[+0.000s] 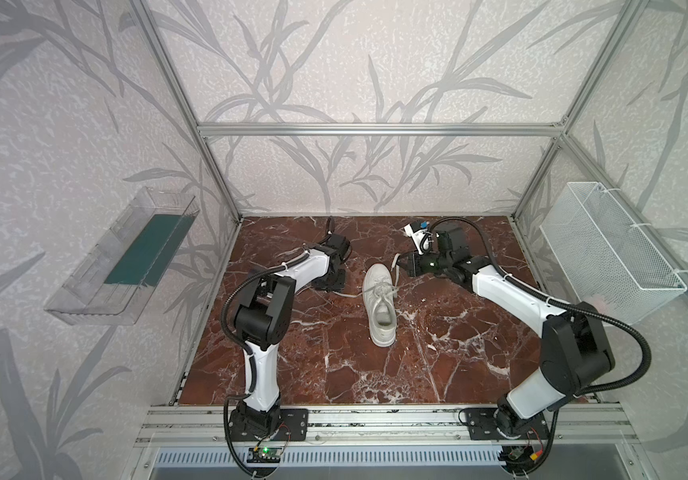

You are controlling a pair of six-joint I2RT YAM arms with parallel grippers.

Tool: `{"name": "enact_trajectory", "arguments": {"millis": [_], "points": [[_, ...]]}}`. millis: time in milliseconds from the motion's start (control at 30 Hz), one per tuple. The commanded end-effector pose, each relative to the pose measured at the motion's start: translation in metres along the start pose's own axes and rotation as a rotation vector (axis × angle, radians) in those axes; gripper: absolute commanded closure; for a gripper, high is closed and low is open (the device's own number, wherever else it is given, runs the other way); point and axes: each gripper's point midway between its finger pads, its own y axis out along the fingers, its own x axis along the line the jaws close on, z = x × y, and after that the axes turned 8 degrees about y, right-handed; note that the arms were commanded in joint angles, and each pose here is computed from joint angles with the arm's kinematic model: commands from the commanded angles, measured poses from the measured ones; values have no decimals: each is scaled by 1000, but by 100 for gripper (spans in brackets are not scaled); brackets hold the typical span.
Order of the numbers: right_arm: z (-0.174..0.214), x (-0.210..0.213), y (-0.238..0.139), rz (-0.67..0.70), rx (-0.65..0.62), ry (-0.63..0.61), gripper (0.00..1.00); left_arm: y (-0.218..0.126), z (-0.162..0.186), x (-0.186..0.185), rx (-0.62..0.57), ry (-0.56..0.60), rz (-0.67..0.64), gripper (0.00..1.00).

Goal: Tie the shoes

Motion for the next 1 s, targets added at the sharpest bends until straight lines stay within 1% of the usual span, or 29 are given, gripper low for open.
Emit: {"name": "enact_trajectory", "arguments": {"millis": [0, 233, 367, 400, 467, 533, 567, 667, 767, 867, 967], "points": [[-6, 13, -10, -24, -19, -19, 100, 8, 9, -1, 30, -28, -5, 61], [-2, 13, -12, -24, -11, -13, 100, 21, 10, -10, 22, -75, 37, 65], [1, 13, -15, -20, -12, -17, 100, 28, 14, -11, 31, -93, 37, 74], [1, 13, -16, -17, -14, -19, 100, 30, 16, -10, 35, -96, 33, 77], [3, 12, -17, -13, -16, -19, 100, 31, 19, -8, 32, -108, 21, 86], [3, 13, -20, -11, -20, -20, 100, 29, 19, -6, 20, -118, 15, 98], [3, 13, -20, -11, -21, -18, 100, 26, 18, -4, 10, -121, 13, 100], [4, 15, -23, -17, -28, -10, 100, 7, 6, 3, -48, -126, -8, 100], [2, 20, -31, -22, -46, 0, 100, -23, -10, 15, -117, -108, -51, 100], [-3, 29, -48, -22, -83, -7, 100, -54, -21, 30, -172, -87, -93, 100], [-5, 34, -69, 8, -135, -22, 100, -83, -29, 46, -214, -71, -138, 100]]}}
